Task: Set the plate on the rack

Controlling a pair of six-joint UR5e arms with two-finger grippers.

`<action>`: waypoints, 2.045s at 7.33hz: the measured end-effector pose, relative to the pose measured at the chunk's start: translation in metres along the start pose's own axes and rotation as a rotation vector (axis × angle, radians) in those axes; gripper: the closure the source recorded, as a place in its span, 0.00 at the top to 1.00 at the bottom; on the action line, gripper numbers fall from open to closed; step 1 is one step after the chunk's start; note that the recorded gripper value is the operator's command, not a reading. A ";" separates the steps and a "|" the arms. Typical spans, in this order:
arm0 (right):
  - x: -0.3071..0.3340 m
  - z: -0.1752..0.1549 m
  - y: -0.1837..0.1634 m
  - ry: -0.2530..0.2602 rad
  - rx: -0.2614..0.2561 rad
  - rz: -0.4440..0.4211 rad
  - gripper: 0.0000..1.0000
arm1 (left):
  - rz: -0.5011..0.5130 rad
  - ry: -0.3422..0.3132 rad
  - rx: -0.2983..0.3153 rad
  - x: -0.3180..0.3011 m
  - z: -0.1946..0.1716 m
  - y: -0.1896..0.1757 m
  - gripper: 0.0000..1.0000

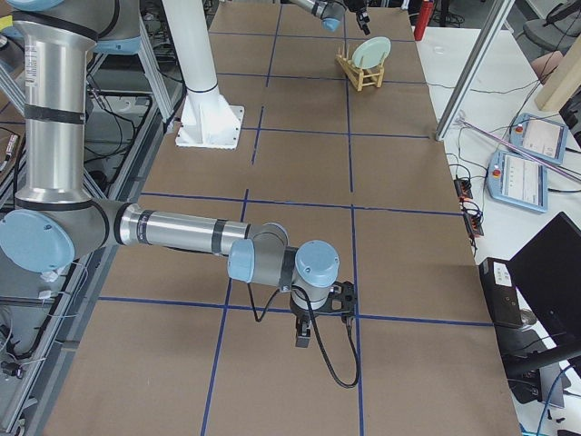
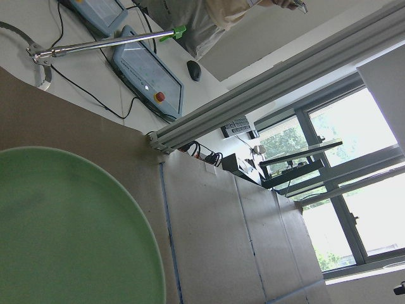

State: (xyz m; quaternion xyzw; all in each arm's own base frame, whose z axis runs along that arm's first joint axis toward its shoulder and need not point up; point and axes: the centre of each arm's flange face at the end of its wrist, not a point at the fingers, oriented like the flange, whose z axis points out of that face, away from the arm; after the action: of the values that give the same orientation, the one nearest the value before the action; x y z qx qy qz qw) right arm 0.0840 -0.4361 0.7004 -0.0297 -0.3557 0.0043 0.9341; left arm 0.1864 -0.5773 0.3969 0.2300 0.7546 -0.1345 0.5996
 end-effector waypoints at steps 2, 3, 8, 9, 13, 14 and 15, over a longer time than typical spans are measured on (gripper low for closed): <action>0.000 0.000 0.000 0.000 0.000 0.000 1.00 | 0.055 -0.106 0.079 -0.022 -0.038 -0.007 1.00; 0.000 0.000 0.000 0.000 -0.001 0.001 1.00 | 0.125 -0.206 0.101 -0.045 -0.058 -0.011 1.00; 0.000 0.000 0.000 0.000 0.000 0.000 1.00 | 0.486 -0.846 -0.137 -0.085 -0.136 -0.099 1.00; 0.000 0.000 0.000 0.000 0.000 0.000 1.00 | 0.479 -0.916 -0.254 -0.097 -0.183 -0.121 1.00; 0.000 0.000 0.000 0.000 0.000 0.001 1.00 | 0.323 -0.875 -0.504 -0.158 -0.309 -0.117 1.00; 0.000 0.000 0.000 0.000 0.000 0.000 1.00 | 0.319 -0.869 -0.509 -0.165 -0.319 -0.107 1.00; 0.000 0.000 0.000 0.000 0.000 0.000 1.00 | 0.325 -0.866 -0.507 -0.169 -0.326 -0.095 1.00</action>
State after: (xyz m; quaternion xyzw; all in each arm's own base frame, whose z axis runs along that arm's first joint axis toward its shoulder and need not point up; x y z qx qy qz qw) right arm 0.0840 -0.4361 0.7003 -0.0297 -0.3557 0.0043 0.9341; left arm -0.1074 -0.5337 0.6328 0.1150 0.4014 0.0643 0.9064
